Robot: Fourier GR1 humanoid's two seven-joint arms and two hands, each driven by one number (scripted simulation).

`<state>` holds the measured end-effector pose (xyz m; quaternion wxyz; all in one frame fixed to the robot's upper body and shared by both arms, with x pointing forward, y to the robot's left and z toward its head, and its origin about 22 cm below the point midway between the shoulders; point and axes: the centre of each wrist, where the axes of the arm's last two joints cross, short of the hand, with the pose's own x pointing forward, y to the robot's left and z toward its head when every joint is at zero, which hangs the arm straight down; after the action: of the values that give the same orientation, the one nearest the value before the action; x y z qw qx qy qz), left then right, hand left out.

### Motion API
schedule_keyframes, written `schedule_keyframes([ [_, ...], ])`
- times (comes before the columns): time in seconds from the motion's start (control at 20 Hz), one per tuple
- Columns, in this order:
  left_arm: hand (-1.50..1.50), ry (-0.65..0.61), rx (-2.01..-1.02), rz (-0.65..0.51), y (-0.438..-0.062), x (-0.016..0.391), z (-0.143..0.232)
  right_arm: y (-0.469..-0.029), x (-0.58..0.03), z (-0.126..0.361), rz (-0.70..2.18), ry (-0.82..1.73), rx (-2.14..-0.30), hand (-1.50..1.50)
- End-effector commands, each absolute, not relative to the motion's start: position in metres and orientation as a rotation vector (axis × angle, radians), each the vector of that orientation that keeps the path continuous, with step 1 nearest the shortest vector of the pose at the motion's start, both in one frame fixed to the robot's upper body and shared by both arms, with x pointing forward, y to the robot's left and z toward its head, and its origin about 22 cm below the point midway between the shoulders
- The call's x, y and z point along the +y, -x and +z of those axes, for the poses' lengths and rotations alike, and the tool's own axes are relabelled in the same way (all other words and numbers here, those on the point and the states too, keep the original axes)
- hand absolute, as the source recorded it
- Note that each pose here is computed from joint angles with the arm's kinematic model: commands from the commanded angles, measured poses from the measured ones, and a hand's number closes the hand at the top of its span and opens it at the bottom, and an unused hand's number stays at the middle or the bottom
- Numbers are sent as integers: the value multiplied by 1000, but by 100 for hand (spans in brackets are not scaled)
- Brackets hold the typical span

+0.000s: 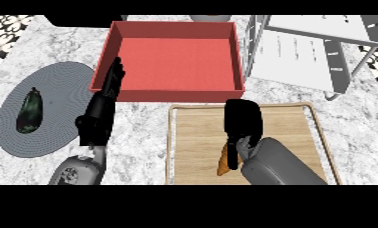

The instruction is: Pick the croissant from the tray and place it in the tiered basket

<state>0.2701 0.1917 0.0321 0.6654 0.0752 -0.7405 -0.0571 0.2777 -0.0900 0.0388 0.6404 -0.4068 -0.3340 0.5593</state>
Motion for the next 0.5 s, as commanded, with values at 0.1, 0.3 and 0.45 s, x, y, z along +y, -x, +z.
schedule_keyframes([
  [0.1, 0, -204, -1679, -117, -277, 201, 29, -309, -78, 30, 1199, 1127, -630, 150],
  [0.3, 0, -165, -1674, -119, -269, 192, 32, -328, -69, 67, 1110, 1247, -664, 150],
  [0.45, 0, -192, -1652, -96, -281, 204, 28, -341, -76, 114, 1020, 1324, -728, 150],
])
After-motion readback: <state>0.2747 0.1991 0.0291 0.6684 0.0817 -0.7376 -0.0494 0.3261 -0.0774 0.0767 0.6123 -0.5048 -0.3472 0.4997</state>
